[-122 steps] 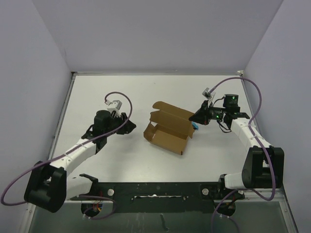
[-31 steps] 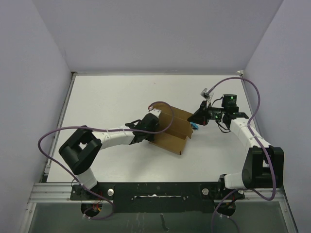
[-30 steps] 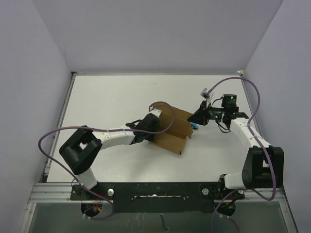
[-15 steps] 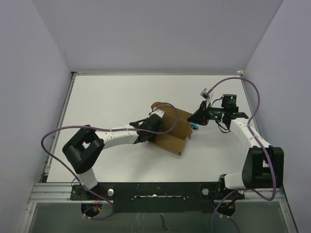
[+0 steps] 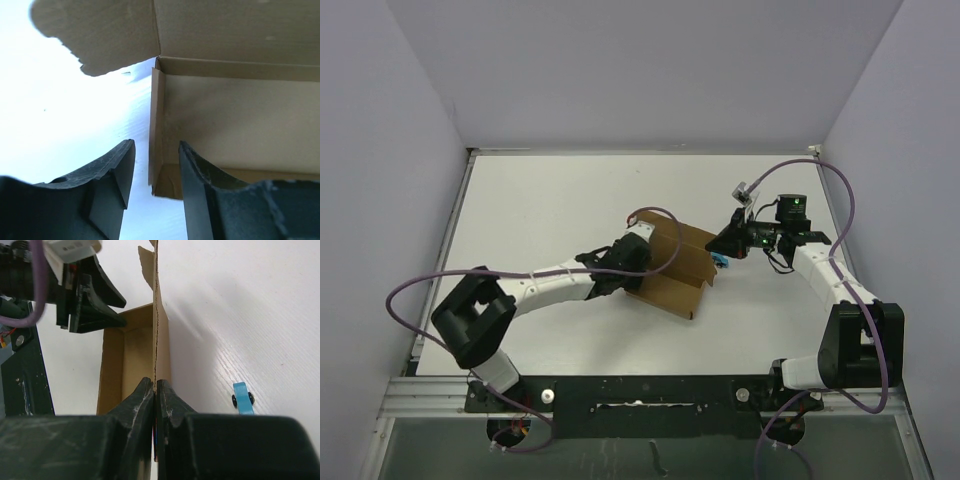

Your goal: Fold the paper box

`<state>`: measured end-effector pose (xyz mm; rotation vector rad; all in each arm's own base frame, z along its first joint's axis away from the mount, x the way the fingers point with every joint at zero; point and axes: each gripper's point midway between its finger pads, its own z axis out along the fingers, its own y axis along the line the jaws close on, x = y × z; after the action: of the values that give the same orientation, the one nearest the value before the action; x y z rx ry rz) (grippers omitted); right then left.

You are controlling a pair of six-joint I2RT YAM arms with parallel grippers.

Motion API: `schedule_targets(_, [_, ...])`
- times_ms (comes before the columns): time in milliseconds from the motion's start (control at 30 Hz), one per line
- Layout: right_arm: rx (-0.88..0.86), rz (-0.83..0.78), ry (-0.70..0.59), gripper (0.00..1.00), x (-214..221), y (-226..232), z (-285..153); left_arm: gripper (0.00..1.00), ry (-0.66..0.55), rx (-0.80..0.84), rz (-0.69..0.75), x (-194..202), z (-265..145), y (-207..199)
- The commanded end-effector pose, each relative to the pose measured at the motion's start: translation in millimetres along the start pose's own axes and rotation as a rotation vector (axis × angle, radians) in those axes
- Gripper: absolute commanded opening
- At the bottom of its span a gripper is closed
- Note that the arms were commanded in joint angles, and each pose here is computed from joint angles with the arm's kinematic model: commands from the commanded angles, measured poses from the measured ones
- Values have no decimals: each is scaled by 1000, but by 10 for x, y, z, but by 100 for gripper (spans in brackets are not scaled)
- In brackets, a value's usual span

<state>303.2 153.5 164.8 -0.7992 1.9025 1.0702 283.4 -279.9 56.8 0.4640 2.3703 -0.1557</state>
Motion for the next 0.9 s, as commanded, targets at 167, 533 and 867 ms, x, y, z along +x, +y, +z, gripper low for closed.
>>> schedule_targets(167, [-31, -49, -17, 0, -88, 39, -11, 48, -288, 190, -60, -515, -606, -68])
schedule_targets(533, [-80, -68, -12, 0, -83, 82, -28, 82, -511, 492, -285, -812, -1107, 454])
schedule_targets(867, [-111, -99, -19, 0, -99, 115, -63, 80, -583, 608, -98, -1060, -1282, 533])
